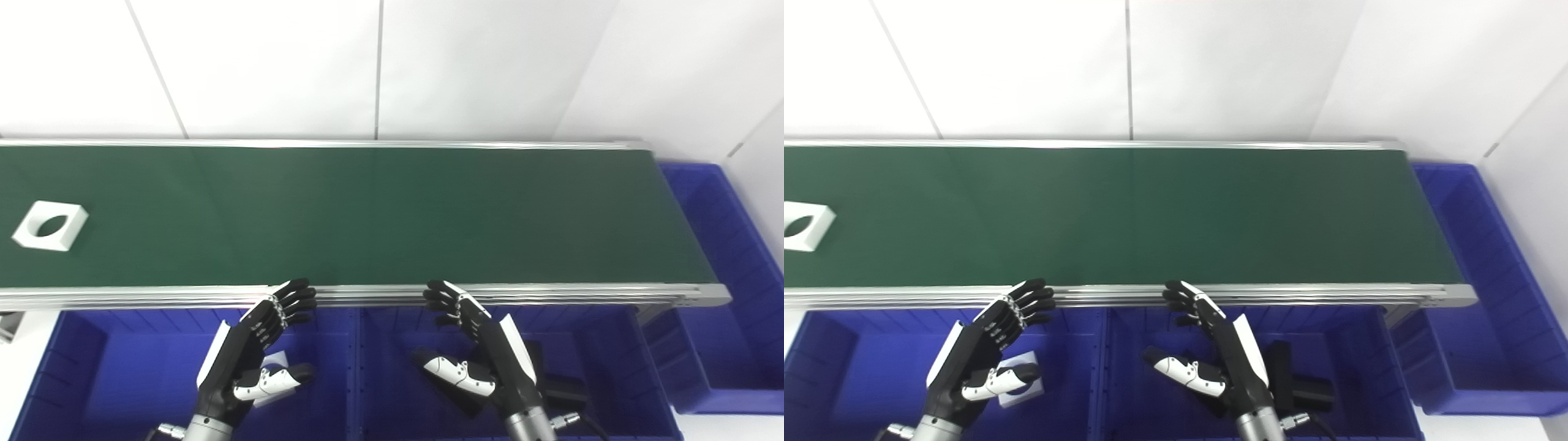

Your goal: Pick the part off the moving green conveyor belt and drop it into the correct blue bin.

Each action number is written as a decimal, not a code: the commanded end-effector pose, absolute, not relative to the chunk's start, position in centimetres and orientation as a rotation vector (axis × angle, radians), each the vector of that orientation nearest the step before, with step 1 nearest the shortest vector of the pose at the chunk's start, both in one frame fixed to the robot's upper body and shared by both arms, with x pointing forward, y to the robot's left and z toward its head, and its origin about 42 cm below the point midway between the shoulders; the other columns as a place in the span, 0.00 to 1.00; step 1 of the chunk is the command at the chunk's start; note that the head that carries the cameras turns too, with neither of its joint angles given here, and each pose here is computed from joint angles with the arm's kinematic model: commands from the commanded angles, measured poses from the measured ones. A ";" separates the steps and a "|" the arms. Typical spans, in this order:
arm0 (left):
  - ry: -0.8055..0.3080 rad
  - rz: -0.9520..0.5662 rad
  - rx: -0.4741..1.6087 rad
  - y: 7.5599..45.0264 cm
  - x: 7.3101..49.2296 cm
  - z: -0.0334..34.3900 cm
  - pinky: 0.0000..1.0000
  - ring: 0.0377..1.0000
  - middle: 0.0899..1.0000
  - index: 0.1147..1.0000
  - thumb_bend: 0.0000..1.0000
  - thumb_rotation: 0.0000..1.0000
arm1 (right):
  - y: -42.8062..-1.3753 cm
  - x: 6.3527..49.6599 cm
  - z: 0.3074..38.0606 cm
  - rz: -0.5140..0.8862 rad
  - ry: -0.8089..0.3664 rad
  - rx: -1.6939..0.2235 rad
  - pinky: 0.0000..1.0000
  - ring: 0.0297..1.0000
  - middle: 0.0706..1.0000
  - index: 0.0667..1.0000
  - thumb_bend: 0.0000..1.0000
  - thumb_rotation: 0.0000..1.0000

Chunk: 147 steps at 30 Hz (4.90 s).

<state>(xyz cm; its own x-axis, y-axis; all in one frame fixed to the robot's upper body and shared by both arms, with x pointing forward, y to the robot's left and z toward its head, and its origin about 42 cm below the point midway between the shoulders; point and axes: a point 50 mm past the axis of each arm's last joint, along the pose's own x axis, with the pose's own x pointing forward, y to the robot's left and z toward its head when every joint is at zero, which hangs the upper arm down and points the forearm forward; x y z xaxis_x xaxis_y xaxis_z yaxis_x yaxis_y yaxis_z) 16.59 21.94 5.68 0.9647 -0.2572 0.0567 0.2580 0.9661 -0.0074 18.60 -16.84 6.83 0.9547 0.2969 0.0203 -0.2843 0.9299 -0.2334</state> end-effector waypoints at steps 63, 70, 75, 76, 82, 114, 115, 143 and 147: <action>-0.267 -0.142 0.916 33.7 28.6 22.6 0.79 0.86 0.85 0.83 0.76 0.00 | -17.4 20.3 5.5 0.312 -0.152 -0.198 0.73 0.81 0.83 0.88 0.49 0.43; -0.208 -0.137 1.106 36.4 30.7 23.0 0.70 0.83 0.85 0.83 0.79 0.00 | -17.5 20.2 5.6 0.312 -0.156 -0.203 0.73 0.81 0.83 0.88 0.50 0.47; -0.135 -0.149 1.267 37.9 32.1 22.9 0.74 0.82 0.84 0.83 0.83 0.00 | -17.5 20.1 5.7 0.311 -0.151 -0.188 0.74 0.82 0.83 0.89 0.50 0.47; -0.125 -0.149 1.288 38.1 32.3 22.8 0.74 0.82 0.84 0.83 0.83 0.00 | -17.5 20.1 5.7 0.311 -0.151 -0.185 0.75 0.82 0.83 0.89 0.50 0.47; -0.091 -0.177 1.522 38.7 33.6 22.5 0.72 0.82 0.85 0.81 0.87 0.00 | -17.5 19.9 5.8 0.310 -0.156 -0.189 0.74 0.82 0.83 0.89 0.50 0.47; 0.034 -0.249 1.727 38.1 38.8 17.5 0.70 0.79 0.81 0.78 0.87 0.00 | -17.5 19.0 6.3 0.311 -0.160 -0.186 0.74 0.82 0.83 0.89 0.49 0.47; 0.038 -0.248 1.726 38.1 38.9 17.4 0.70 0.79 0.82 0.78 0.87 0.00 | -17.5 19.0 6.3 0.311 -0.159 -0.184 0.74 0.82 0.83 0.89 0.49 0.47; 0.089 -0.312 1.696 37.5 39.7 15.3 0.65 0.56 0.45 0.41 0.52 0.00 | -17.4 19.1 6.4 0.298 -0.169 -0.179 0.72 0.81 0.83 0.89 0.50 0.47; 0.081 -0.317 1.659 37.1 39.3 15.7 0.68 0.56 0.45 0.41 0.52 0.00 | -17.5 19.1 6.3 0.297 -0.168 -0.175 0.73 0.81 0.83 0.89 0.51 0.49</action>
<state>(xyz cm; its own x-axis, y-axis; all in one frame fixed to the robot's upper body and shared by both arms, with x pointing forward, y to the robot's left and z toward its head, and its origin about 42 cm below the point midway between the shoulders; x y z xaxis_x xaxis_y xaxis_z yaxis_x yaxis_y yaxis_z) 39.23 35.52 14.39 0.9472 -0.1770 -0.2673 0.2505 -0.1117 0.9616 18.58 -17.68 5.16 0.9508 0.3043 0.0584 -0.2874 0.9366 -0.2006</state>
